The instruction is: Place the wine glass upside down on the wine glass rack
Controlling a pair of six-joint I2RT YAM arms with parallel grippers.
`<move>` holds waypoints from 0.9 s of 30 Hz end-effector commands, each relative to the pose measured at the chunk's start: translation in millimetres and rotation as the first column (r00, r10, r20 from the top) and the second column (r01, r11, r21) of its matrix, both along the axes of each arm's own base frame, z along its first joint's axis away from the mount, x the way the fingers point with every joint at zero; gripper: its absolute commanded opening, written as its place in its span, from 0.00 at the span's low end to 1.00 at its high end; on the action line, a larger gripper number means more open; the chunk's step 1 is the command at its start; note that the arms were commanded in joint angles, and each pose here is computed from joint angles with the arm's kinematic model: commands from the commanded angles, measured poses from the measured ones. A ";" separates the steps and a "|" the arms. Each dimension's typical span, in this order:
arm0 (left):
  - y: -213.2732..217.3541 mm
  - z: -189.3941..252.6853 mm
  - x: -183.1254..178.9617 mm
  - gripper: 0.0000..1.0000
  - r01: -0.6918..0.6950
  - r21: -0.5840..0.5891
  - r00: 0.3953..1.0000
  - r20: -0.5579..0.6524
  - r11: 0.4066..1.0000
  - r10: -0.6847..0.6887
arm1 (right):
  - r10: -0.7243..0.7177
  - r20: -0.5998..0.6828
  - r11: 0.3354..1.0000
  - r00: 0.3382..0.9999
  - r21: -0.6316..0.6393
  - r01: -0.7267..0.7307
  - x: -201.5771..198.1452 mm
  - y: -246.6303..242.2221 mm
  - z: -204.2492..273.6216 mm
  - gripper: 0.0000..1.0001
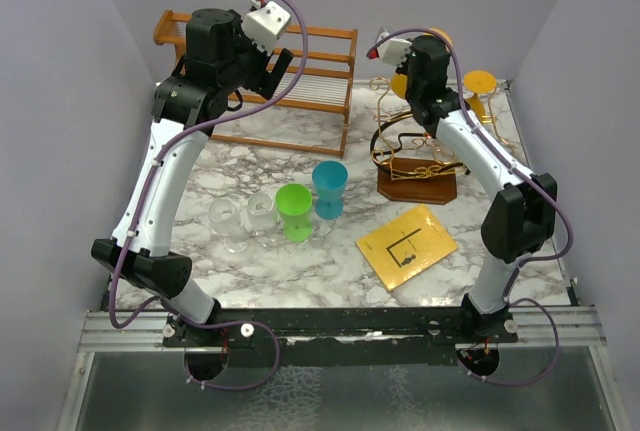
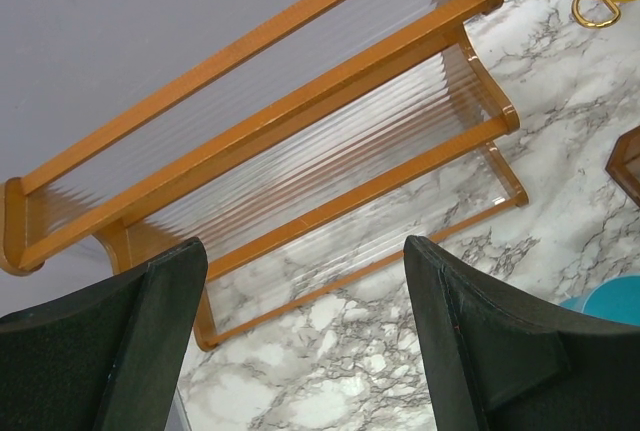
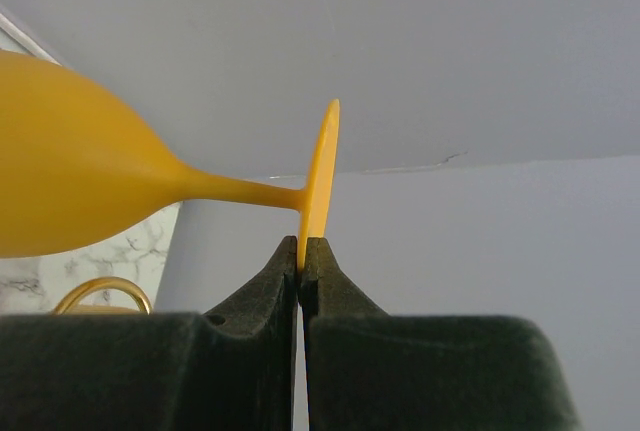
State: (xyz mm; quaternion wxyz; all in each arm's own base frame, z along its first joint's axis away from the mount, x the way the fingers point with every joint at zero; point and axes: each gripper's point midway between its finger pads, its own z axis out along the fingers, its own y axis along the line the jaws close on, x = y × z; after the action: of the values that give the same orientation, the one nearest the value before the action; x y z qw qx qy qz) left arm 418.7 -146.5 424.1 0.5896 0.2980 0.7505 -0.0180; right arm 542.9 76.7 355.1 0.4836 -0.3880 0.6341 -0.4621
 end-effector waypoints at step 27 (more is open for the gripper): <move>4.7 3.6 -1.9 0.83 0.002 0.024 1.000 0.029 1.000 -0.003 | 0.136 -0.148 0.991 0.980 0.028 -0.133 -30.9 18.6 -2.3 0.01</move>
State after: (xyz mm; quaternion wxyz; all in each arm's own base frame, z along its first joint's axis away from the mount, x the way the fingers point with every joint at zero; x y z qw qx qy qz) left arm 420.2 -146.0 414.6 0.5805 0.3092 0.7532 -0.0113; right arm 525.2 87.2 323.8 0.4343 -0.4611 0.6553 -0.4115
